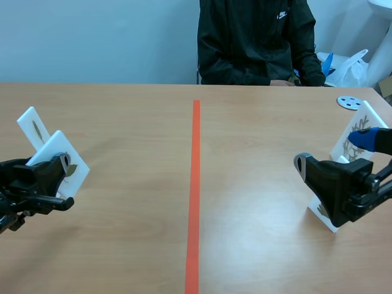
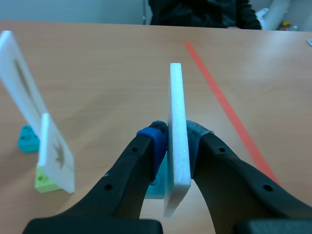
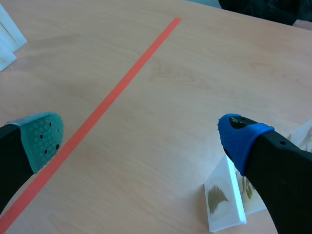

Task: Sort the leaf by its shape. The table is split by an orange tape line. A compound leaf with several leaflets goes to the left side, a simple leaf with one blade goes to the right side. Return to the home posture when a red brick is placed on the table.

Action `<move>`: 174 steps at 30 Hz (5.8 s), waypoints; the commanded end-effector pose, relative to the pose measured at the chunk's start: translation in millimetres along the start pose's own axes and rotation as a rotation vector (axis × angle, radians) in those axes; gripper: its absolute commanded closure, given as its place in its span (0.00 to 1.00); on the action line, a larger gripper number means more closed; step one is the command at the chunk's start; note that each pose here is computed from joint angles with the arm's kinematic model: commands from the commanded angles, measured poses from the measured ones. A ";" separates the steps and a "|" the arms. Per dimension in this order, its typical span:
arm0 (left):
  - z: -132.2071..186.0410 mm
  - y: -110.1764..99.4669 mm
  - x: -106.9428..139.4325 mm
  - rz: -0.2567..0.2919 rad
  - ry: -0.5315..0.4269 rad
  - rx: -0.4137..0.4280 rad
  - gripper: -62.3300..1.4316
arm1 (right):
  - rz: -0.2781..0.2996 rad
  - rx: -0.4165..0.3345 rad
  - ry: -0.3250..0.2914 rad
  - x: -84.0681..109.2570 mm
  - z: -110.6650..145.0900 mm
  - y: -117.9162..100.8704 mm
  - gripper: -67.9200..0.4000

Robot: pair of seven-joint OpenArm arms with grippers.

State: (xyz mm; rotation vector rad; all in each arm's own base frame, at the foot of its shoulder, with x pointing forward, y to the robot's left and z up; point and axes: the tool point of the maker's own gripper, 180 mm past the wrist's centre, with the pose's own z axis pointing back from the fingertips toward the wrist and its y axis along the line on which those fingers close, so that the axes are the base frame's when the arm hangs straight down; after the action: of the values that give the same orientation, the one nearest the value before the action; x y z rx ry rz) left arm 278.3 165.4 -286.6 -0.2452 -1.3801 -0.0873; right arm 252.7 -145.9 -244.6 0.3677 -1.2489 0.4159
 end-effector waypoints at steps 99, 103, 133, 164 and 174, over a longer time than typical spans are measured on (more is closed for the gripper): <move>40.6 -105.7 55.1 -0.093 -0.040 -0.435 0.00 | 0.019 0.007 -0.039 14.5 -1.1 0.4 0.00; 39.9 -105.4 50.0 -0.108 -0.012 -0.434 0.00 | 0.019 0.007 -0.039 14.5 -1.1 0.4 0.00; 28.5 -111.8 40.5 -0.170 0.033 -0.392 0.00 | 0.018 0.007 -0.039 14.4 -1.0 0.5 0.00; 28.7 -112.3 43.1 -0.164 0.019 -0.393 0.00 | 0.011 0.010 -0.044 15.4 -1.0 0.9 0.00; 28.7 -112.3 43.2 -0.164 0.018 -0.393 0.00 | 0.011 0.010 -0.044 15.4 -1.0 0.9 0.00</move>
State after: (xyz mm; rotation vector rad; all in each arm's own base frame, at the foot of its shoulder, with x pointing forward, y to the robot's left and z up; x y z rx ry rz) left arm 235.8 68.0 -234.7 -0.4402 -1.3268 -0.5041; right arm 252.8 -145.6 -243.7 0.3742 -1.2523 0.4100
